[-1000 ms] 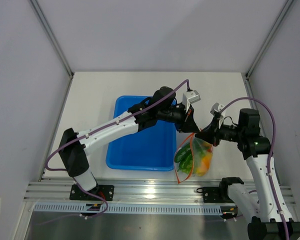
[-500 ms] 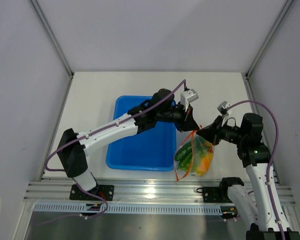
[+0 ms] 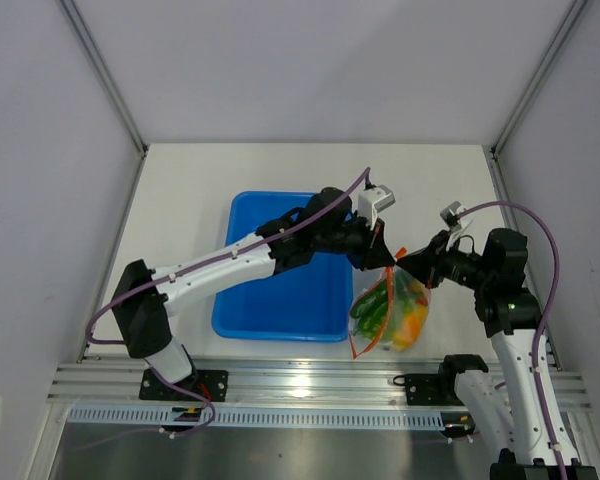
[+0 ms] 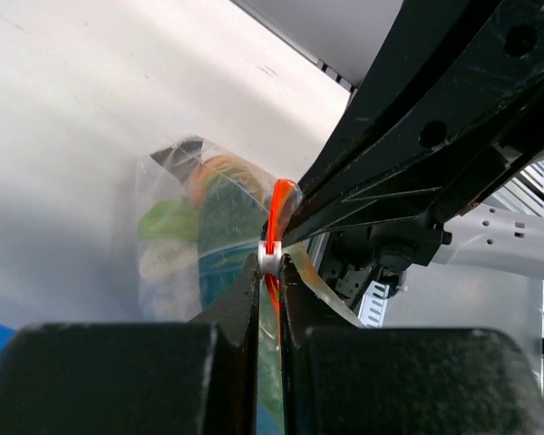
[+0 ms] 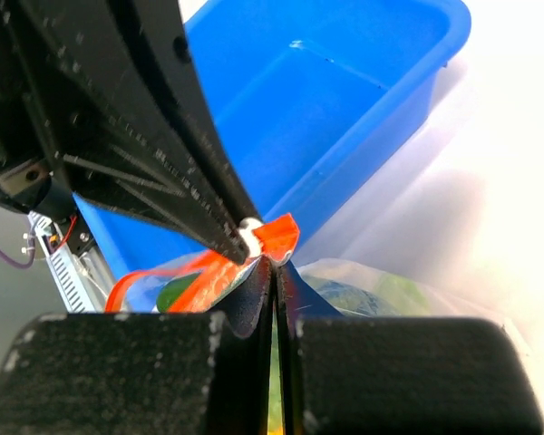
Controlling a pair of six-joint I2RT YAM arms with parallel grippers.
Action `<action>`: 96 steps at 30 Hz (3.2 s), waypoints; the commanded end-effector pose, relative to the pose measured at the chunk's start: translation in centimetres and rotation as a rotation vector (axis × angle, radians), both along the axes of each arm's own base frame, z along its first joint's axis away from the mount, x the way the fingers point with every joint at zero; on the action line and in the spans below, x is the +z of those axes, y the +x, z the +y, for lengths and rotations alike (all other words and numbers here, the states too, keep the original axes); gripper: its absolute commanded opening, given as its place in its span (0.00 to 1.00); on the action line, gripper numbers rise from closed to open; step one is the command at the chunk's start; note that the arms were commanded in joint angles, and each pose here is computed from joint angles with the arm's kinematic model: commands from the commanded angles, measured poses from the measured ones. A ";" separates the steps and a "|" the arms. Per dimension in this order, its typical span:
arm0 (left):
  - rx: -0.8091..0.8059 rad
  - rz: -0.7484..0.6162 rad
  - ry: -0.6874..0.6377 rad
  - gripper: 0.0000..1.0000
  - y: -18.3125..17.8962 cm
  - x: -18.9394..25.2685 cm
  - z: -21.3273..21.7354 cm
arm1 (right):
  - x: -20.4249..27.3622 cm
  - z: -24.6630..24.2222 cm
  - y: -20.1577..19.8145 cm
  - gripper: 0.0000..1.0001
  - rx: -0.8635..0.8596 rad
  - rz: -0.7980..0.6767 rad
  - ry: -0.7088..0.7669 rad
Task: Place the food in the zip-top bag and seal the zipper
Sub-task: Zip the zipper food storage bag at the center of the board.
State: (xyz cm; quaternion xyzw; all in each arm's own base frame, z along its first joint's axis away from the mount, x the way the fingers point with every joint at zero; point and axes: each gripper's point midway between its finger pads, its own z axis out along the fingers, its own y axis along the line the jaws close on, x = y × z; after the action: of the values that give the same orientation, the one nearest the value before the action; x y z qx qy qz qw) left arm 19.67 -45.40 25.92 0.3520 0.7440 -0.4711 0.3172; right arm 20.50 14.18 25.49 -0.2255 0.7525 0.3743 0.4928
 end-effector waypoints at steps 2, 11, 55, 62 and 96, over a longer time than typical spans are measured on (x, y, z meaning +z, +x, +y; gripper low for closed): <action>-0.056 0.082 0.103 0.01 -4.6 -2.5 0.8 | 4.1 -0.8 1.8 0.00 -0.076 -0.203 0.005; -0.043 0.092 0.120 0.00 -5.8 -3.4 2.0 | 4.1 -0.8 1.7 0.00 -0.072 -0.198 0.001; 0.103 0.006 0.100 0.01 -1.9 1.0 0.2 | 2.9 -2.9 3.1 0.99 -0.454 0.647 0.096; 0.109 0.007 0.101 0.01 -1.6 0.9 -0.2 | 3.0 -2.4 2.3 0.99 -0.407 0.642 0.102; 0.103 0.026 0.094 0.01 -1.5 1.2 -1.3 | -2.0 -0.4 4.1 0.00 -0.518 0.727 -0.028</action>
State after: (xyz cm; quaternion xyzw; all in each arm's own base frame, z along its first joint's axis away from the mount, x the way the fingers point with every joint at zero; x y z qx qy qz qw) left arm 18.36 -45.49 23.69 0.3244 0.8118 -0.3880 0.2919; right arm 23.70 14.27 23.35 0.1012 0.9162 0.2969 0.2492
